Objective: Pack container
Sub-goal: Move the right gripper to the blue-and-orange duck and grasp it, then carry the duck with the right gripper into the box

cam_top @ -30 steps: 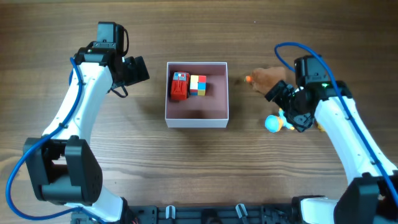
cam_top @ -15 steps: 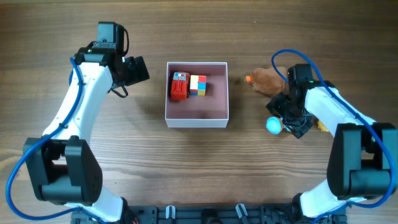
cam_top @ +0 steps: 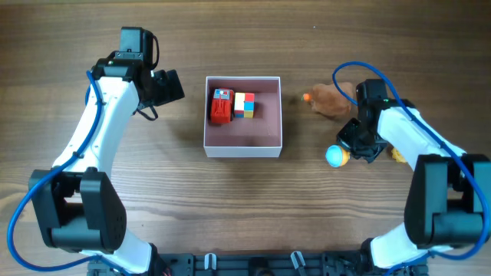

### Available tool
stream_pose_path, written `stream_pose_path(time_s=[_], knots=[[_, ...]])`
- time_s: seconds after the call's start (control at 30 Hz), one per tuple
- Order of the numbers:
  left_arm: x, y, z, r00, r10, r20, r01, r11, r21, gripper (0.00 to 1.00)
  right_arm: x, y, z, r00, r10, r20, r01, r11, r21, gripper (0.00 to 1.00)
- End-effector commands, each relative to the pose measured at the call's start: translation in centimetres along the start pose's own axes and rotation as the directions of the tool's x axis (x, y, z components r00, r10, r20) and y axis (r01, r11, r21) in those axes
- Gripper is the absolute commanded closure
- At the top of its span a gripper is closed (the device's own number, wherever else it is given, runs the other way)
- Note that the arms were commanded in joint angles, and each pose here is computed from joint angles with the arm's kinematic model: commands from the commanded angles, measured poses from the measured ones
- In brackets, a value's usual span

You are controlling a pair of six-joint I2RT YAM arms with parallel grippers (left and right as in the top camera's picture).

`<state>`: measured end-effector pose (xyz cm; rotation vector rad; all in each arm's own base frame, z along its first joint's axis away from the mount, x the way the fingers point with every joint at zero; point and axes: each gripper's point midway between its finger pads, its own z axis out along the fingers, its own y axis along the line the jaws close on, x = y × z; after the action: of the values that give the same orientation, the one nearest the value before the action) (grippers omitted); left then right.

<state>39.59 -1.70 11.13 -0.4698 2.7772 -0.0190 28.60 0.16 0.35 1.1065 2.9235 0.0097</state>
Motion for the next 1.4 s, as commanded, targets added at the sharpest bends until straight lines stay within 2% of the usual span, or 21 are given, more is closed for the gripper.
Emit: stream_pose_path(time_s=[0.0, 0.03, 0.07, 0.13, 0.23, 0.27, 0.33, 0.47, 0.57, 0.87, 1.23, 1.3, 1.33, 1.37], knots=[[-0.4, 0.3, -0.4, 1.0, 0.008, 0.02, -0.008, 1.0, -0.018, 0.0, -0.6, 2.2, -6.4, 0.979, -0.152, 0.137, 0.169, 0.978, -0.125, 0.96], [-0.4, 0.7, -0.4, 1.0, 0.005, 0.022, -0.004, 0.999, -0.032, 0.0, -0.7, 4.5, -12.8, 0.916, -0.254, 0.311, 0.326, 0.923, -0.205, 0.96], [-0.5, 0.9, -0.4, 1.0, 0.001, 0.021, -0.001, 0.999, -0.034, 0.0, -0.6, 5.6, -16.0, 0.871, -0.291, 0.396, 0.401, 0.887, -0.23, 0.96], [-0.4, 1.4, -0.4, 1.0, -0.015, 0.014, 0.016, 0.999, -0.041, 0.0, 0.9, 8.7, -24.9, 0.717, -0.347, 0.605, 0.59, 0.764, -0.262, 0.96], [0.0, 2.0, -1.0, 1.0, -0.022, 0.002, 0.022, 0.999, -0.048, 0.0, 3.6, 12.2, -32.1, 0.591, -0.385, 0.709, 0.72, 0.647, -0.249, 0.96], [-0.3, 1.9, -2.1, 0.999, -0.023, 0.028, 0.024, 0.999, -0.038, 0.0, 4.4, 13.9, -32.7, 0.557, -0.424, 0.714, 0.756, 0.614, -0.225, 0.96], [-0.8, 1.9, -4.4, 0.996, -0.027, 0.085, 0.029, 0.999, -0.014, 0.0, 5.0, 16.6, -31.9, 0.528, -0.489, 0.694, 0.791, 0.58, -0.193, 0.96], [-1.0, 2.9, -10.3, 0.977, -0.058, 0.207, 0.052, 0.998, 0.031, 0.0, 5.3, 21.3, -24.0, 0.563, -0.614, 0.553, 0.797, 0.58, -0.167, 0.96], [-0.9, 3.9, -11.8, 0.969, -0.082, 0.232, 0.076, 0.996, 0.034, 0.0, 5.2, 23.0, -19.7, 0.567, -0.673, 0.475, 0.808, 0.567, -0.161, 0.96], [-0.9, 4.0, -11.7, 0.969, -0.083, 0.231, 0.077, 0.996, 0.033, 0.0, 5.8, 24.5, -10.0, 0.586, -0.76, 0.281, 0.809, 0.567, -0.152, 0.96], [-0.9, 4.0, -11.7, 0.969, -0.083, 0.231, 0.077, 0.996, 0.033, 0.0, 5.9, 24.5, -4.9, 0.59, -0.785, 0.19, 0.807, 0.575, -0.131, 0.94], [-0.9, 4.0, -11.7, 0.969, -0.083, 0.231, 0.077, 0.996, 0.033, 0.0, 5.8, 24.6, -4.9, 0.59, -0.784, 0.195, 0.808, 0.575, -0.132, 0.9], [-0.9, 4.0, -11.7, 0.969, -0.083, 0.231, 0.077, 0.996, 0.033, 0.0, 5.8, 24.7, -4.9, 0.589, -0.783, 0.198, 0.808, 0.574, -0.133, 0.82], [-0.9, 4.0, -11.7, 0.97, -0.083, 0.23, 0.077, 0.996, 0.033, 0.0, 5.8, 24.7, -4.9, 0.589, -0.783, 0.199, 0.808, 0.574, -0.133, 0.65]])
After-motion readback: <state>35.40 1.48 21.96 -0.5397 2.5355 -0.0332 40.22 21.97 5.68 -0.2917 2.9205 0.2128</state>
